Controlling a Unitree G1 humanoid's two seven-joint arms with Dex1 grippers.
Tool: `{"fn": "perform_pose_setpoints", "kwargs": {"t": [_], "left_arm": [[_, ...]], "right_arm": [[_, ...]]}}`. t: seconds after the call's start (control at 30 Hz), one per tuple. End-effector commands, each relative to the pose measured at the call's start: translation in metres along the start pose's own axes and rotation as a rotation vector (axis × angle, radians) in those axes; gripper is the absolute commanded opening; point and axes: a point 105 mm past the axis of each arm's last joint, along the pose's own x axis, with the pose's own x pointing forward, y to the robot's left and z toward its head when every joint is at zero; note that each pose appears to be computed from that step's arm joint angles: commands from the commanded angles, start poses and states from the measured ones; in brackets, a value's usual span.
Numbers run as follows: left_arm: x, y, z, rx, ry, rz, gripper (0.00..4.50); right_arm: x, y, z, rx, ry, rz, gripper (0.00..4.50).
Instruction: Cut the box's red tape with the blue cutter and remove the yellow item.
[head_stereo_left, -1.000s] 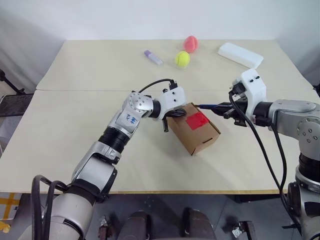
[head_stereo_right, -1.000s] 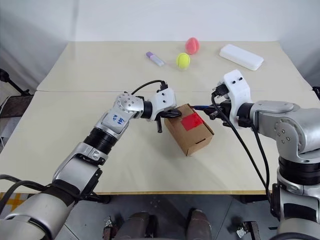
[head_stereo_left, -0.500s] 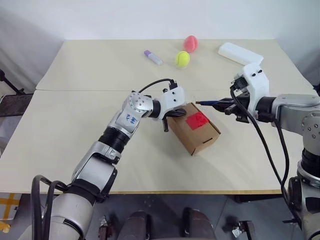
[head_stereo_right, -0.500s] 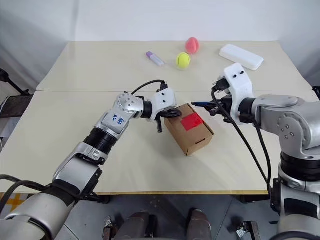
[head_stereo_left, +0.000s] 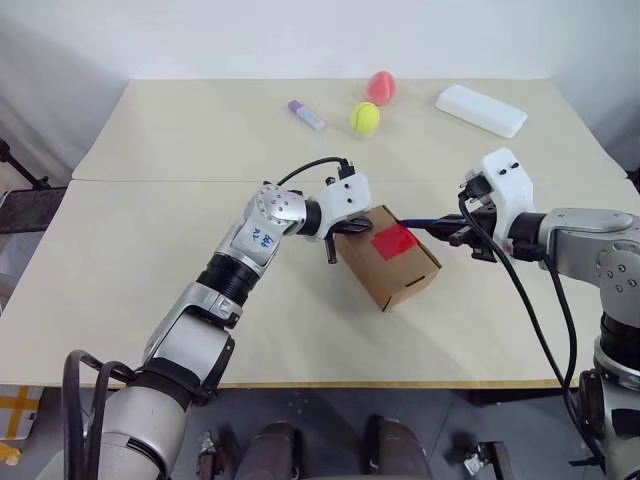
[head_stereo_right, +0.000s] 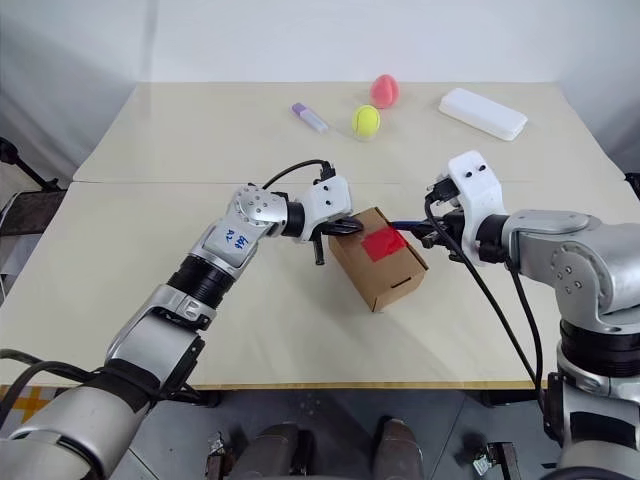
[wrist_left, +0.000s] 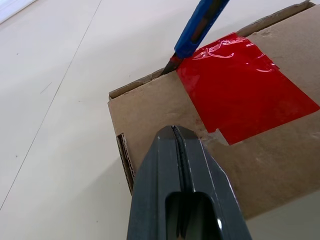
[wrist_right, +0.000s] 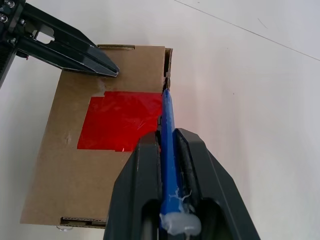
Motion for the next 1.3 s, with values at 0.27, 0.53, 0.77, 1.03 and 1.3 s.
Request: {"fn": "perform_pose_setpoints", "kwargs": {"t": [0.27, 0.53, 0.77, 1.03, 1.3], "left_arm": [[0.000, -0.001, -0.018, -0.018, 0.080, 0.002, 0.00], [0.002, -0.002, -0.018, -0.022, 0.082, 0.004, 0.00], [0.001, 0.000, -0.018, -0.026, 0.083, 0.017, 0.00], [0.000, 0.001, -0.020, -0.032, 0.087, 0.025, 0.00], [0.001, 0.003, -0.020, -0.034, 0.089, 0.035, 0.00]], "right_arm": [[-0.016, 0.003, 0.005, -0.064, 0.037, -0.005, 0.14], [-0.012, 0.002, -0.008, -0.046, 0.101, -0.002, 0.14], [-0.007, 0.005, -0.012, -0.036, 0.110, 0.012, 0.14], [-0.029, 0.002, -0.012, -0.069, 0.126, 0.024, 0.14], [-0.049, -0.002, -0.014, -0.093, 0.140, 0.019, 0.14]]}}
